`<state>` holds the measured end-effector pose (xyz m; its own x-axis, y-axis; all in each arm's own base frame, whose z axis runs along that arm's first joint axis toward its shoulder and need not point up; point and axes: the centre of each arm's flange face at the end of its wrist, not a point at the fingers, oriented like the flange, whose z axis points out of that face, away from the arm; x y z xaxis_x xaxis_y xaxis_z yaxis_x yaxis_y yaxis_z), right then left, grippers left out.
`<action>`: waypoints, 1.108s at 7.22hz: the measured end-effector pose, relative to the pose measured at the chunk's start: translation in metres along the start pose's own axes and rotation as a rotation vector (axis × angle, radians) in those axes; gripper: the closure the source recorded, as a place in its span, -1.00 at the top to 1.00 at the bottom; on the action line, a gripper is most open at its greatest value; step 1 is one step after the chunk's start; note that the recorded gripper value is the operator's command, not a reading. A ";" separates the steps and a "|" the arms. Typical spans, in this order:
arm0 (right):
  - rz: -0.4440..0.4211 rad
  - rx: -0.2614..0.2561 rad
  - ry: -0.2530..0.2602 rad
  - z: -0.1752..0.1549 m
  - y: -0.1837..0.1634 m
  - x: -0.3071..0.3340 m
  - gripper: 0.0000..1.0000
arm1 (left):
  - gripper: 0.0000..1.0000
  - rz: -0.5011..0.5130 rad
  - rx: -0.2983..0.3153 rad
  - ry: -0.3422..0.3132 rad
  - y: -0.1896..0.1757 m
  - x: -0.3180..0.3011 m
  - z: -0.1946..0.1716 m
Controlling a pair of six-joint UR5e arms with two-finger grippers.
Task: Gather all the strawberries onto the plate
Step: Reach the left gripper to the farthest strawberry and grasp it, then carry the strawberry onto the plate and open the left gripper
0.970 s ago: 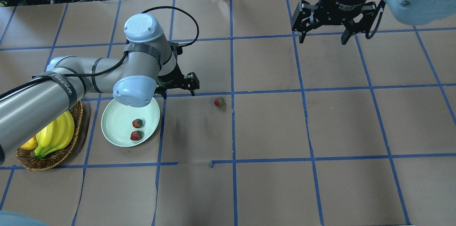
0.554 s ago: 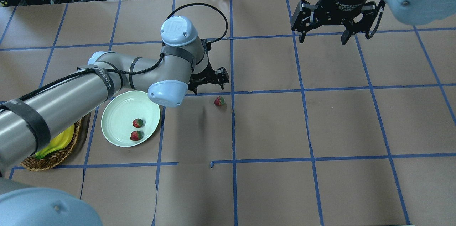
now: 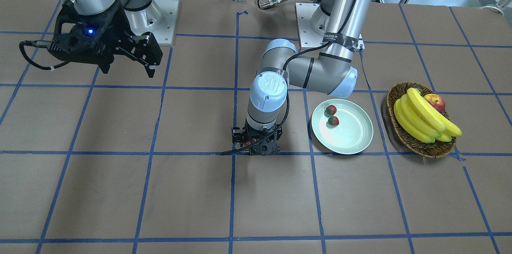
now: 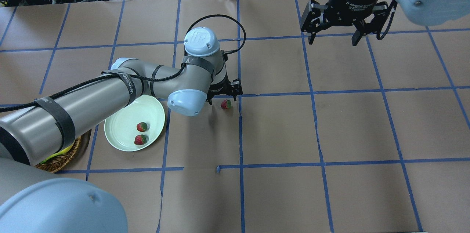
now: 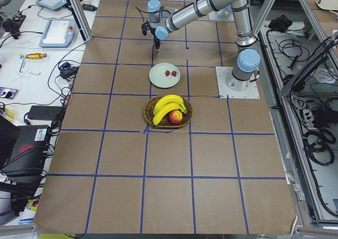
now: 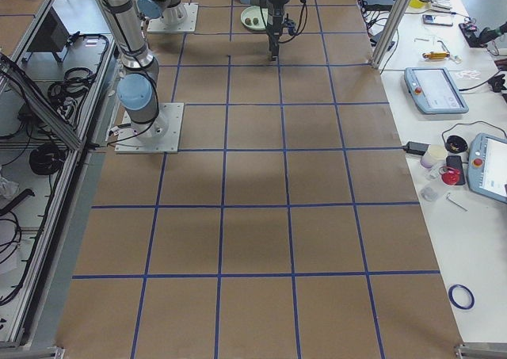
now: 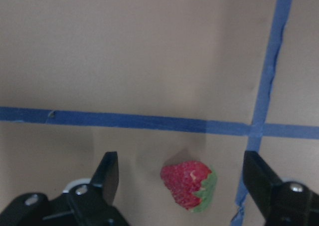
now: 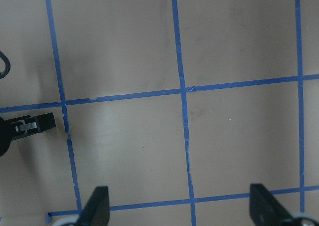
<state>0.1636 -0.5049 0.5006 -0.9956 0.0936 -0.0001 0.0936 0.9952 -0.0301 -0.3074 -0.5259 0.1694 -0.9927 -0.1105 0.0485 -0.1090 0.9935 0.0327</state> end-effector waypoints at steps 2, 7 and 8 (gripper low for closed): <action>0.000 0.000 0.000 0.000 0.000 0.000 1.00 | -0.87 0.001 -0.004 -0.002 0.003 -0.001 0.001; 0.000 -0.001 -0.001 0.000 0.000 0.000 1.00 | -0.81 0.082 0.003 -0.085 -0.005 -0.045 -0.051; 0.000 -0.001 -0.001 0.000 0.000 0.000 1.00 | -0.81 0.114 -0.024 -0.120 -0.009 -0.076 -0.062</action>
<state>0.1638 -0.5050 0.5002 -0.9956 0.0935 -0.0015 0.0935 0.9952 -0.0292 -0.2273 -0.5279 0.2277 -0.9978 0.0084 -0.0659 0.0046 0.9983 0.0580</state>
